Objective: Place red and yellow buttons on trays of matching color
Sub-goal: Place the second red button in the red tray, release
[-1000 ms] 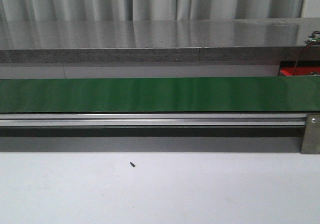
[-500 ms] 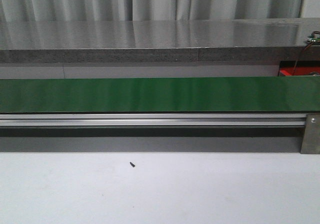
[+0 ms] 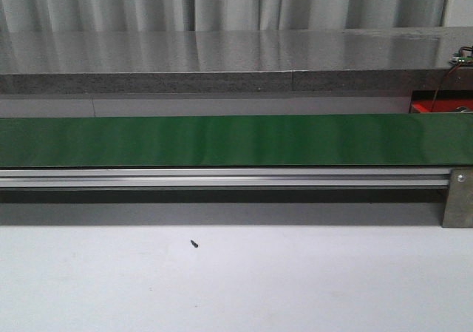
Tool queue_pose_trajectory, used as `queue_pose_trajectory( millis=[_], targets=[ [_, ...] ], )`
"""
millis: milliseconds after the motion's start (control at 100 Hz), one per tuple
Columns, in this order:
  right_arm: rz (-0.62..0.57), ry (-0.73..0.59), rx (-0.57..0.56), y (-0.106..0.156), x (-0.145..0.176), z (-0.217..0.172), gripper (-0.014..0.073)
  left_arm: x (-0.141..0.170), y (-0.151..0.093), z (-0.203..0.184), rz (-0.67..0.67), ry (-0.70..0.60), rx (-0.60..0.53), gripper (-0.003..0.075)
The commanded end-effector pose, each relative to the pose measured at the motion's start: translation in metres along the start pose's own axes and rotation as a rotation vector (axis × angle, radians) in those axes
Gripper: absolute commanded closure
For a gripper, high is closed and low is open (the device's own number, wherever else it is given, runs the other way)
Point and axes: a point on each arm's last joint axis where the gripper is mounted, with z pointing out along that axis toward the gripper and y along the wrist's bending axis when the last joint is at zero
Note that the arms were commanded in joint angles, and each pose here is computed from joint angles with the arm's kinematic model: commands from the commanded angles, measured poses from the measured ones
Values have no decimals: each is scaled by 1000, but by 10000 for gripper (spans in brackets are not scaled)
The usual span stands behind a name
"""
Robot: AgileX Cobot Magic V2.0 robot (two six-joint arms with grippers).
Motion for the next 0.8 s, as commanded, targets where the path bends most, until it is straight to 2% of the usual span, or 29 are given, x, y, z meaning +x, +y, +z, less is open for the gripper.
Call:
queue_pose_trajectory(
  millis=[0,220,340,550,790],
  targets=[
    [-93,-182,-23,37,-28,-62,-19,-15,-2,-3,-8,-99,10,740],
    [-244,-275,-110,111,-27,-124,-19,-15,-2,-3,-8,-99,10,740],
    [-283,-332,-124,134,-7,-149,-19,-15,-2,-3,-8,-99,10,740],
    [-267,-435,-81,141,50,-187,-19,-15,-2,-3,-8,-99,10,740],
    [-235,-426,-58,138,144,-199,-18,-15,-2,-3,-8,-99,10,740]
  ],
)
